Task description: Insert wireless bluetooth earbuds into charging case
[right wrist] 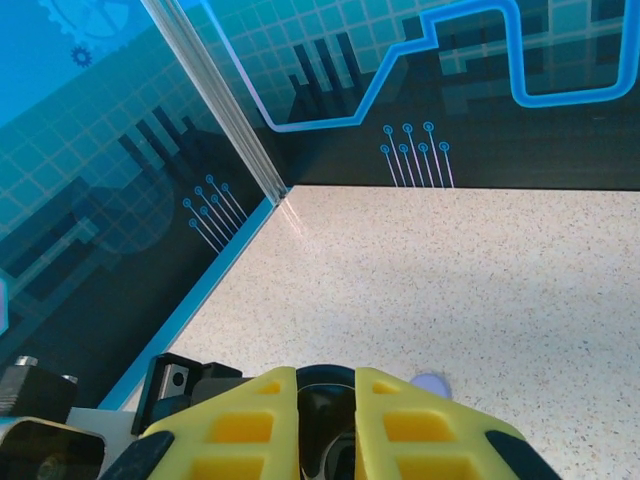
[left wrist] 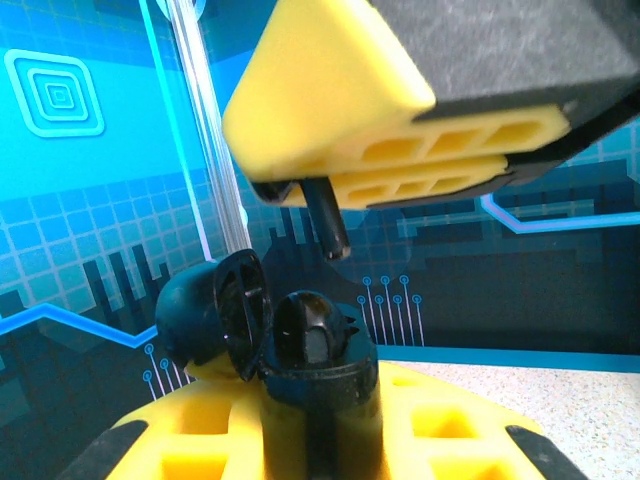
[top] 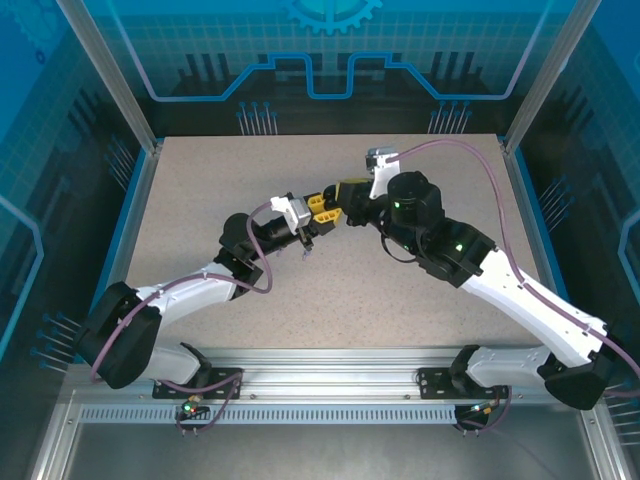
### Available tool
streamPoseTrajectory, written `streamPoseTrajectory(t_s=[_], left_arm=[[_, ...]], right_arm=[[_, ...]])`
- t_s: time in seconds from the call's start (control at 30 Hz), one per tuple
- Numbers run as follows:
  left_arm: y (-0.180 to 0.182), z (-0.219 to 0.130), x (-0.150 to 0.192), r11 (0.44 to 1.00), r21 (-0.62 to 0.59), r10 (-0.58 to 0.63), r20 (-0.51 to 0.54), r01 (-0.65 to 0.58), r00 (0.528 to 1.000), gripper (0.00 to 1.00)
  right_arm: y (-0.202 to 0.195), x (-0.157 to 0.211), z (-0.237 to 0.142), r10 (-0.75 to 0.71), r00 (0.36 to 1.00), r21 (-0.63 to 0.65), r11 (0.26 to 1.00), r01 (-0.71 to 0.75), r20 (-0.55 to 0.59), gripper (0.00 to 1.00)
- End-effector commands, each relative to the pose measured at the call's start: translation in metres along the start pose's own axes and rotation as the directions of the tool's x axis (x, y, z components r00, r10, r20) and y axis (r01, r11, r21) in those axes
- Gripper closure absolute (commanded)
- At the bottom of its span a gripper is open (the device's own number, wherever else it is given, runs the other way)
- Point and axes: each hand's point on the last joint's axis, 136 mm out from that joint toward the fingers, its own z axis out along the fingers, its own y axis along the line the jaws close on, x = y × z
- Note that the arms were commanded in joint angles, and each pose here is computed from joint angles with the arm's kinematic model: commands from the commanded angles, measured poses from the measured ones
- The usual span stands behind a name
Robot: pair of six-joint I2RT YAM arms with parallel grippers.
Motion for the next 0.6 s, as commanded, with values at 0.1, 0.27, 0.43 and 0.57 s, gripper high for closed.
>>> streamPoseTrajectory(t_s=[0.1, 0.27, 0.43, 0.57], left_arm=[[-0.001, 0.005, -0.023, 0.999, 0.008, 0.048, 0.075, -0.049, 0.996, 1.00], [-0.001, 0.006, -0.026, 0.999, 0.009, 0.049, 0.083, -0.050, 0.995, 1.00], [-0.003, 0.007, -0.026, 0.999, 0.013, 0.047, 0.083, -0.048, 0.995, 1.00], [-0.003, 0.007, -0.026, 0.999, 0.014, 0.048, 0.084, -0.050, 0.995, 1.00]], right_arm=[[0.009, 0.003, 0.002, 0.008, 1.000, -0.034, 0.999, -0.008, 0.009, 0.85], [0.007, 0.008, 0.004, 0.012, 1.000, -0.031, 0.999, -0.012, -0.001, 0.86], [0.007, 0.011, 0.007, 0.009, 1.000, -0.027, 1.000, -0.010, -0.011, 0.87], [0.007, 0.015, 0.010, 0.002, 1.000, -0.030, 1.000, -0.003, -0.027, 0.87]])
